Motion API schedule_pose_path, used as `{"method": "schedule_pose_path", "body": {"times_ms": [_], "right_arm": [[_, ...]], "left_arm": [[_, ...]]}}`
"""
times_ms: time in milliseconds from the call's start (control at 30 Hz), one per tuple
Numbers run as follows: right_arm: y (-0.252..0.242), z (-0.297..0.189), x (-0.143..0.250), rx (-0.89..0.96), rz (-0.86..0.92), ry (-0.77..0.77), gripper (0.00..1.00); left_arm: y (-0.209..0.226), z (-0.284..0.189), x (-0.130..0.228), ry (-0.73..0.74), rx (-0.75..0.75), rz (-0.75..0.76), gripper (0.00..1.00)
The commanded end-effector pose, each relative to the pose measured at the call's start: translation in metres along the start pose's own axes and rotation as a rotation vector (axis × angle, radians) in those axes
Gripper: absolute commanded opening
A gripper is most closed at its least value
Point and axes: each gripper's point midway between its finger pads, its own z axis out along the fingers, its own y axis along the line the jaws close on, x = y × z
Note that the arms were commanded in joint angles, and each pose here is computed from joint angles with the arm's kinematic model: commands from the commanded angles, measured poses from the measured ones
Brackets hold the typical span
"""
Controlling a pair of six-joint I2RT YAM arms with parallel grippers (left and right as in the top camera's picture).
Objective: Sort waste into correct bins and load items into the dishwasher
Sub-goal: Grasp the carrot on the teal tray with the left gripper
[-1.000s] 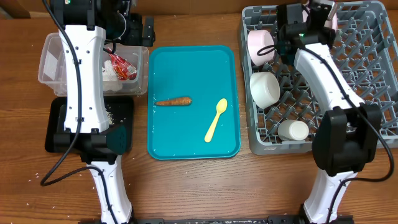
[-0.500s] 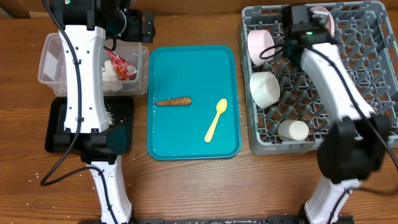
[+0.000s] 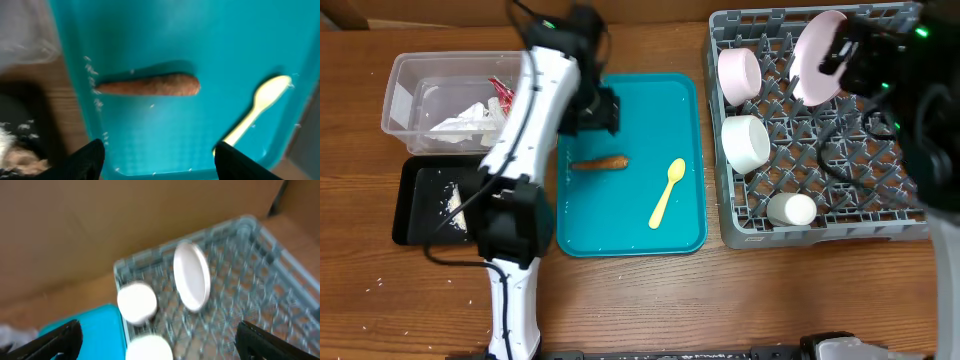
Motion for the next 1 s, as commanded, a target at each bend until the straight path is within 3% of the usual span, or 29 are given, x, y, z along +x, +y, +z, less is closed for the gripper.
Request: {"method": "schedule_pose_path", "body": {"times_ms": [0,167,333,433,500,567,633,700,767,967], "right_arm": [[0.005,0.024,0.021,-0.004,-0.014,0.100,1.00],[0.003,0.043,0.039,0.024,-0.032,0.182,1.00],[0.016,0.050,0.052,-0.041,-0.030,0.248,1.00],[0.031,0.053,0.065,-0.124,-0.023,0.312,1.00],[0.035,0.056,0.076,-0.151,-0.021,0.352,1.00],[0.034,0.058,0.083,-0.150,-0.022,0.371,1.00],[0.033,0.060,0.086,-0.145,-0.023,0.381,1.00],[0.033,0.061,0.086,-0.145,-0.024,0.382,1.00],[0.033,0.061,0.086,-0.145,-0.024,0.382,1.00],[0.035,0.060,0.089,-0.154,-0.022,0.397,1.00]], "left_arm": [[-0.003,0.044,0.008,0.021,-0.059,-0.150,0.69],[0.006,0.084,0.015,0.031,-0.074,-0.457,0.65],[0.018,0.113,0.023,0.028,-0.103,-0.606,0.69],[0.022,0.126,0.023,0.018,-0.100,-0.609,0.57],[0.025,0.134,0.025,0.009,-0.107,-0.601,0.45],[0.029,0.140,0.026,-0.002,-0.122,-0.600,0.42],[0.032,0.142,0.026,-0.008,-0.132,-0.600,0.32],[0.032,0.142,0.024,-0.016,-0.128,-0.577,0.13],[0.030,0.140,0.019,-0.026,-0.119,-0.519,0.04],[0.023,0.101,-0.003,-0.052,-0.106,-0.280,0.04]]}}
